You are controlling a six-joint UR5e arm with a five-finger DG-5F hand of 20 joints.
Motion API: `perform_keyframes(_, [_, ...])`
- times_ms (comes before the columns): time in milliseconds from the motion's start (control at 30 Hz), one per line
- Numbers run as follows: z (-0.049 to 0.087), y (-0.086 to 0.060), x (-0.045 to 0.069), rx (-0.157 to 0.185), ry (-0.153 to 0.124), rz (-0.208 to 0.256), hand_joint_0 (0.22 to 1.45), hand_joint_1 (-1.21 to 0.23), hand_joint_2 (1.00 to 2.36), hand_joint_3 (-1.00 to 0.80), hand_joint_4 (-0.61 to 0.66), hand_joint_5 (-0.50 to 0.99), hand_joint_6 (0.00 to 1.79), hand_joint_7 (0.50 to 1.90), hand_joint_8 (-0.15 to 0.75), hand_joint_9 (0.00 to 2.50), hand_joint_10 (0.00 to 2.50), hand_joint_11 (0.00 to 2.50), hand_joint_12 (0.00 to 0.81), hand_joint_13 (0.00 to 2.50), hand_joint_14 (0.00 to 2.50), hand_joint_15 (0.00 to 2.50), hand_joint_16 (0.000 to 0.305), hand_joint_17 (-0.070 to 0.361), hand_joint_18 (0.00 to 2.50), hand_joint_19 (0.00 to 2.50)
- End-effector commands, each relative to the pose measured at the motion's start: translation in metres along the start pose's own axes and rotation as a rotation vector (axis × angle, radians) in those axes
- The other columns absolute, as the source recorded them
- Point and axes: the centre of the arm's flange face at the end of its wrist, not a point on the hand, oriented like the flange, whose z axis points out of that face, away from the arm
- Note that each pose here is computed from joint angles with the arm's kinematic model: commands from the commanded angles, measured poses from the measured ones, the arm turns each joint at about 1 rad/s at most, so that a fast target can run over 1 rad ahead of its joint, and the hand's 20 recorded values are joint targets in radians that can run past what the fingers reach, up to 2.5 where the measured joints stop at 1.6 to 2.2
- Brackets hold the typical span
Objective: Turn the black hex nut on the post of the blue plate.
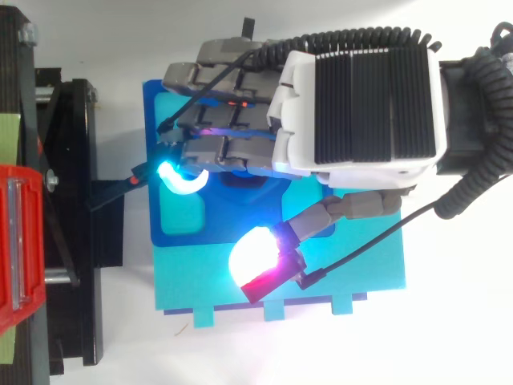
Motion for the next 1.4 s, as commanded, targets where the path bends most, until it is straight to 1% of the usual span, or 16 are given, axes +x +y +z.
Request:
perform_keyframes(0, [-0.001,-0.001,0.003,-0.001,0.008,0.0,0.52,-0.32,1.0,-0.5,0.27,-0.18,0.5,0.76,0.263,0.45,0.0,0.0,0.235,0.28,0.0,0.0,0.024,0.054,0.08,0.2])
perform_keyframes(167, [-0.002,-0.004,0.006,-0.001,0.013,0.002,0.52,-0.32,1.0,-0.5,0.27,-0.18,0.5,0.76,0.263,0.45,0.0,0.0,0.234,0.28,0.0,0.0,0.024,0.054,0.07,0.2])
perform_keyframes(433, [-0.004,-0.011,0.005,-0.006,0.019,0.003,0.52,-0.32,1.0,-0.5,0.27,-0.18,0.5,0.76,0.263,0.45,0.0,0.0,0.23,0.28,0.0,0.0,0.024,0.053,0.07,0.2])
perform_keyframes(467, [-0.004,-0.015,0.004,-0.005,0.018,0.004,0.52,-0.32,1.0,-0.5,0.27,-0.18,0.5,0.76,0.263,0.45,0.0,0.0,0.229,0.28,0.0,0.0,0.023,0.053,0.07,0.2])
perform_keyframes(733, [-0.008,-0.03,0.001,-0.01,0.02,0.008,0.52,-0.32,1.0,-0.5,0.27,-0.18,0.5,0.76,0.263,0.45,0.0,0.0,0.22,0.28,0.0,0.0,0.022,0.05,0.06,0.22])
perform_keyframes(767, [-0.009,-0.031,-0.001,-0.012,0.017,0.006,0.52,-0.32,1.0,-0.5,0.27,-0.18,0.5,0.76,0.263,0.45,0.0,0.0,0.218,0.28,0.0,0.0,0.022,0.049,0.06,0.22])
perform_keyframes(833, [-0.009,-0.036,0.0,-0.011,0.02,0.006,0.52,-0.32,1.0,-0.5,0.27,-0.18,0.5,0.76,0.263,0.45,0.0,0.0,0.217,0.28,0.0,0.0,0.022,0.049,0.06,0.22])
perform_keyframes(900, [-0.011,-0.043,-0.002,-0.013,0.019,0.004,0.52,-0.32,1.0,-0.5,0.27,-0.18,0.5,0.76,0.262,0.45,0.0,0.0,0.215,0.28,0.0,0.0,0.022,0.048,0.06,0.22])
perform_keyframes(933, [-0.011,-0.043,-0.002,-0.013,0.019,0.004,0.52,-0.32,1.0,-0.5,0.27,-0.18,0.5,0.75,0.262,0.45,0.0,0.0,0.215,0.28,0.0,0.0,0.021,0.048,0.06,0.22])
perform_keyframes(1233, [-0.017,-0.063,-0.006,-0.013,0.018,0.0,0.52,-0.32,1.0,-0.5,0.27,-0.18,0.5,0.76,0.262,0.45,0.0,0.0,0.214,0.28,0.0,0.0,0.021,0.048,0.05,0.23])
perform_keyframes(1267, [-0.019,-0.07,-0.008,-0.02,0.016,-0.002,0.52,-0.32,1.0,-0.5,0.27,-0.18,0.5,0.76,0.261,0.45,0.0,0.0,0.214,0.28,0.0,0.0,0.021,0.048,0.05,0.23])
perform_keyframes(1300, [-0.02,-0.073,-0.009,-0.023,0.015,-0.001,0.52,-0.32,1.0,-0.5,0.27,-0.18,0.5,0.75,0.262,0.45,0.0,0.0,0.213,0.28,0.0,0.0,0.021,0.047,0.06,0.23])
perform_keyframes(1333, [-0.02,-0.074,-0.01,-0.026,0.013,-0.001,0.52,-0.32,1.0,-0.5,0.27,-0.18,0.5,0.75,0.262,0.45,0.0,0.0,0.214,0.28,0.0,0.0,0.021,0.047,0.06,0.22])
perform_keyframes(1367, [-0.02,-0.074,-0.014,-0.028,0.009,-0.001,0.52,-0.32,1.0,-0.5,0.27,-0.19,0.5,0.75,0.263,0.45,0.0,0.0,0.214,0.28,0.0,0.0,0.021,0.047,0.06,0.23])
